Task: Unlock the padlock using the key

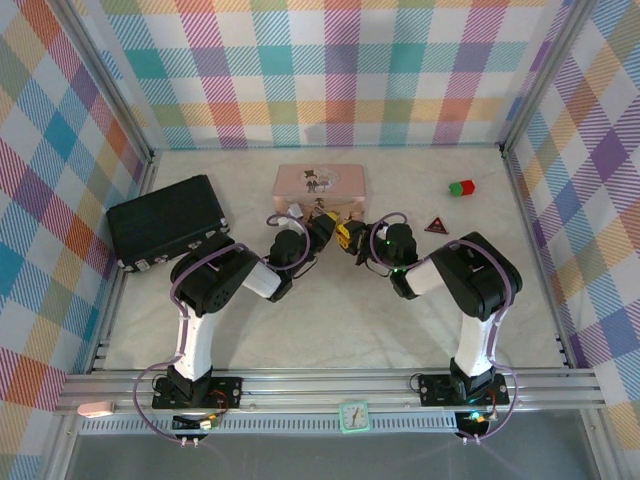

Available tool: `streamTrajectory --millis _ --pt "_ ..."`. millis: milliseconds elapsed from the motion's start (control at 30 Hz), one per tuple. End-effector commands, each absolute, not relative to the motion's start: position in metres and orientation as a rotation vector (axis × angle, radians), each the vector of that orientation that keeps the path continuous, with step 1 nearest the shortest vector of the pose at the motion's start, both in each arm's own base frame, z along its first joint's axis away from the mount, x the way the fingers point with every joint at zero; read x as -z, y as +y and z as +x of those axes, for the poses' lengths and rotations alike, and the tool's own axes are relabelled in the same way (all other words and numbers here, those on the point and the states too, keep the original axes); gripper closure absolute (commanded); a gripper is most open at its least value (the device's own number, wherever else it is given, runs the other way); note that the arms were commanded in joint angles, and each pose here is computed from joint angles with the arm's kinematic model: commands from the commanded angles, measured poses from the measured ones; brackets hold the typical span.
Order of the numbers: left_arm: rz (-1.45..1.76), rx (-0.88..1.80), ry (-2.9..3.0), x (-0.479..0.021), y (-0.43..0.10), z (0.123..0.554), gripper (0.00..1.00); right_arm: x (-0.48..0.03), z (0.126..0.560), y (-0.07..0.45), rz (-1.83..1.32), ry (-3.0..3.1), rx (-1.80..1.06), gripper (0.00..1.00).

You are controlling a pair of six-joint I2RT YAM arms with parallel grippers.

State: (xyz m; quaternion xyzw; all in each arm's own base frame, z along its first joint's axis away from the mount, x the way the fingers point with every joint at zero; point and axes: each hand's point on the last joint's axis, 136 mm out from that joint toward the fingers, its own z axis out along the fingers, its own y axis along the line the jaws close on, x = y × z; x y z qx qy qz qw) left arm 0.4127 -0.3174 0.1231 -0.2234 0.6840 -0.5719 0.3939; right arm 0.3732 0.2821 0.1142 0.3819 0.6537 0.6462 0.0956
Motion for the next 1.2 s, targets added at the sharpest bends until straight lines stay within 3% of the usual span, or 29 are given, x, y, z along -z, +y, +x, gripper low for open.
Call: streamTrajectory --millis 0,267,567,733,833,1167 --pt "-0.508 1.468 1.833 -0.113 -0.333 0.39 1.0 -0.128 0.363 0.282 0.885 1.972 -1.846 0.73" --pt "-0.553 1.332 1.985 -0.081 -0.321 0.381 1.0 -0.077 0.326 0.254 0.781 2.272 -1.509 0.59" --pt "-0.577 1.258 2.101 -0.047 -0.317 0.364 1.0 -0.083 0.292 0.218 0.449 2.529 -1.042 0.52" --pt "-0.594 1.23 2.114 -0.045 -0.309 0.358 0.68 -0.103 0.287 0.211 0.236 2.57 -0.89 0.49" --pt "-0.582 1.179 2.156 -0.041 -0.302 0.351 0.54 -0.111 0.288 0.207 0.163 2.58 -0.816 0.48" --pt "-0.633 1.001 2.203 -0.051 -0.248 0.335 0.4 -0.134 0.294 0.243 -0.169 2.56 -0.672 0.45"
